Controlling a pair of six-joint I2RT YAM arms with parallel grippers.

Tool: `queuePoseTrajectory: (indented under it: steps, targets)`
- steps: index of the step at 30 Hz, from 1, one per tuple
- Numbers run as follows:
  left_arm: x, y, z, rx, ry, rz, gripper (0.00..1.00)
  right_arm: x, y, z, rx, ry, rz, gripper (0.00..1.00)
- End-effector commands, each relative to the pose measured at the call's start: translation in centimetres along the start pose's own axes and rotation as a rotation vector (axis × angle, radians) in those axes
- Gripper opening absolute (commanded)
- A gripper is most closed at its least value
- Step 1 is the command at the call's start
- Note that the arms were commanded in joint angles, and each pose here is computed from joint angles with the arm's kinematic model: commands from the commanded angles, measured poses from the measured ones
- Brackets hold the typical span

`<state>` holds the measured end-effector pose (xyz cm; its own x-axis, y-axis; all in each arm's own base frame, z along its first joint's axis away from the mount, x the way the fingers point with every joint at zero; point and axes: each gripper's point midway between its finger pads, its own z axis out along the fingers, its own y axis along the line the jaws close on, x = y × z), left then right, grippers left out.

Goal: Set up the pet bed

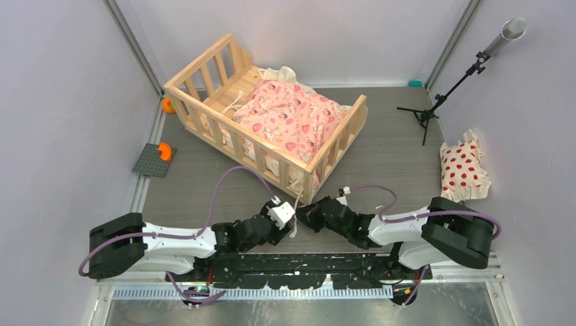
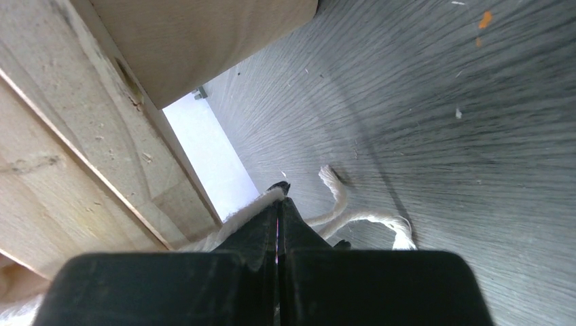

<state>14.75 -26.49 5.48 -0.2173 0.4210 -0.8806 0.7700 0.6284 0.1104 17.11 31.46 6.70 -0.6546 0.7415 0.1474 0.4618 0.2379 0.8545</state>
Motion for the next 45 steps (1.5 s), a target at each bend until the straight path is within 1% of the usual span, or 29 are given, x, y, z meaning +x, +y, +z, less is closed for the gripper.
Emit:
queuePoseTrajectory:
  steps: [1, 6, 13, 17, 19, 30, 35, 38, 40, 45]
  targets:
    - [-2.5, 0.2, 0.9, -0.02, -0.064, 0.02, 0.57, 0.9, 2.5, 0.2, -0.067, 0.032, 0.025, 0.01]
    - [-2.6, 0.7, 1.6, -0.048, -0.06, 0.049, 0.57, 1.0, 2.5, 0.3, -0.068, 0.038, 0.028, 0.0]
    - [-2.8, 0.6, 2.7, -0.043, -0.053, 0.063, 0.55, 1.1, 2.4, 0.5, -0.066, 0.051, 0.039, 0.01]
    - [-2.3, 0.7, 3.1, -0.047, -0.029, 0.079, 0.47, 1.3, 2.4, 0.6, -0.068, 0.063, 0.045, 0.0]
    - [-2.0, 0.9, 3.2, -0.055, -0.017, 0.088, 0.45, 1.4, 2.4, 0.7, -0.069, 0.067, 0.043, 0.01]
    - [-0.6, 1.1, 2.7, -0.053, 0.029, 0.114, 0.45, 1.1, 2.7, 0.6, -0.06, 0.05, 0.019, 0.01]
    - [0.1, 1.2, 2.6, -0.049, 0.071, 0.136, 0.45, 1.0, 2.7, 0.4, -0.058, 0.045, 0.016, 0.01]
    - [0.0, 1.2, 2.5, -0.046, 0.064, 0.133, 0.44, 0.7, 2.7, 0.3, -0.054, 0.036, 0.014, 0.01]
    - [0.0, 1.2, 2.5, -0.05, 0.062, 0.133, 0.42, 0.8, 2.7, 0.3, -0.053, 0.036, 0.012, 0.01]
    - [-0.5, 1.4, 2.6, -0.055, 0.046, 0.156, 0.31, 0.9, 2.6, 0.5, -0.049, 0.041, 0.011, 0.01]
